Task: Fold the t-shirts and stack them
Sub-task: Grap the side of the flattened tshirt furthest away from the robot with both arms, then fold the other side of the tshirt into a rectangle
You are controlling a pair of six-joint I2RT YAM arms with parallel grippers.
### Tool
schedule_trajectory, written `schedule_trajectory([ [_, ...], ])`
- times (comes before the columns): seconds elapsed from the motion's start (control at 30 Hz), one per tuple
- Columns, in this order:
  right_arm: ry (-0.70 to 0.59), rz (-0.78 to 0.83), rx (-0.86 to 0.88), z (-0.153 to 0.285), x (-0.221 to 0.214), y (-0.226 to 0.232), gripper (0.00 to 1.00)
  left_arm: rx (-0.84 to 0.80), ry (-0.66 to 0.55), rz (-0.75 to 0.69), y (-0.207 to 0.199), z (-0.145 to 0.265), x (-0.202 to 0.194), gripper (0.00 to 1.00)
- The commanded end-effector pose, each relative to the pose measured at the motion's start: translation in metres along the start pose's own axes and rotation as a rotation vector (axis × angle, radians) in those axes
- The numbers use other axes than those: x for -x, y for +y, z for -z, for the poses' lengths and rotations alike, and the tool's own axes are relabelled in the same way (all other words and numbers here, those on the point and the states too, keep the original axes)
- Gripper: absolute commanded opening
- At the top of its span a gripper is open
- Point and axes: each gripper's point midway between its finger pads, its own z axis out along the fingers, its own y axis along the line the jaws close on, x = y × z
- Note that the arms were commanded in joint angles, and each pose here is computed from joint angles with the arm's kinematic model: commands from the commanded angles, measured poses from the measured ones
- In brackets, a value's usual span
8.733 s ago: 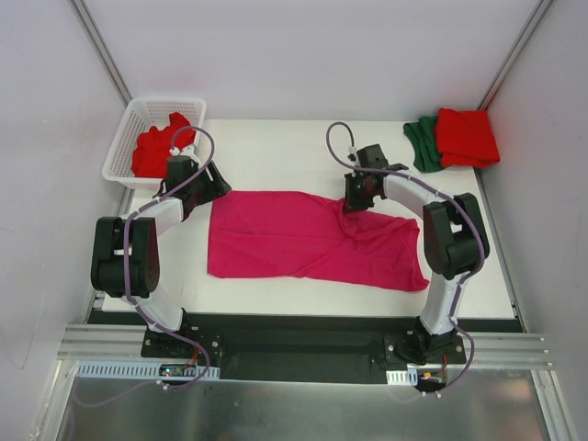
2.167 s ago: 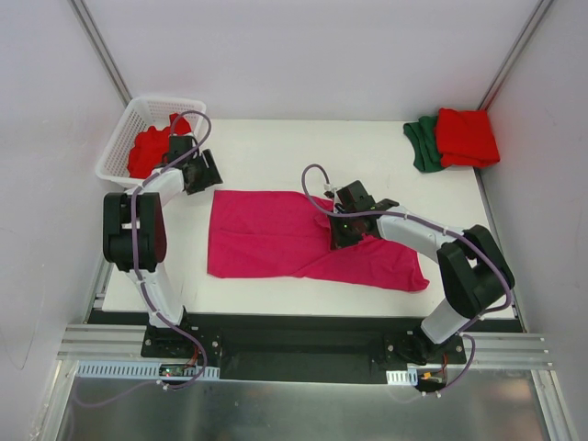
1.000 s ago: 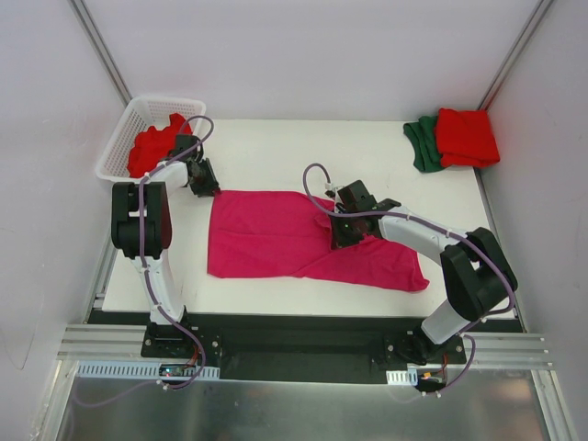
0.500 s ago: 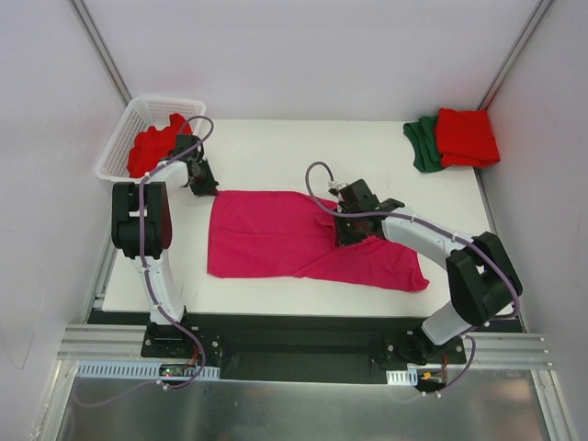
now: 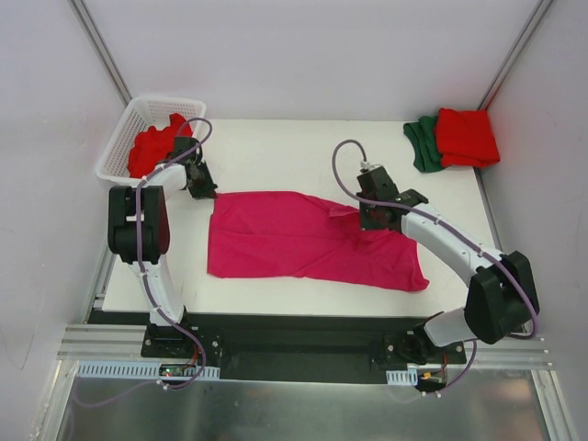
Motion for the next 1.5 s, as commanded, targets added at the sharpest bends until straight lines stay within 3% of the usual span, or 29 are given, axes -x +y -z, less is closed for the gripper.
schedule_trajectory([
  [0.0, -0.092, -0.138, -0.149, 0.031, 0.029, -0.048, 0.01, 0.010, -0.062, 0.004, 0.001, 0.025, 0.013, 0.00],
  [0.47, -0.118, -0.205, -0.221, 0.053, 0.030, -0.090, 0.01, -0.015, -0.098, 0.004, -0.006, 0.045, 0.015, 0.00],
  [0.7, -0.110, -0.222, -0.269, 0.056, 0.027, -0.104, 0.01, -0.061, -0.152, 0.013, -0.016, 0.082, 0.010, 0.00],
  [1.13, -0.132, -0.290, -0.327, 0.081, 0.034, -0.137, 0.01, -0.138, -0.145, 0.037, -0.019, 0.121, -0.035, 0.00],
  [1.47, -0.105, -0.307, -0.311, 0.114, 0.013, -0.141, 0.01, -0.170, -0.123, 0.051, -0.022, 0.136, -0.052, 0.00],
])
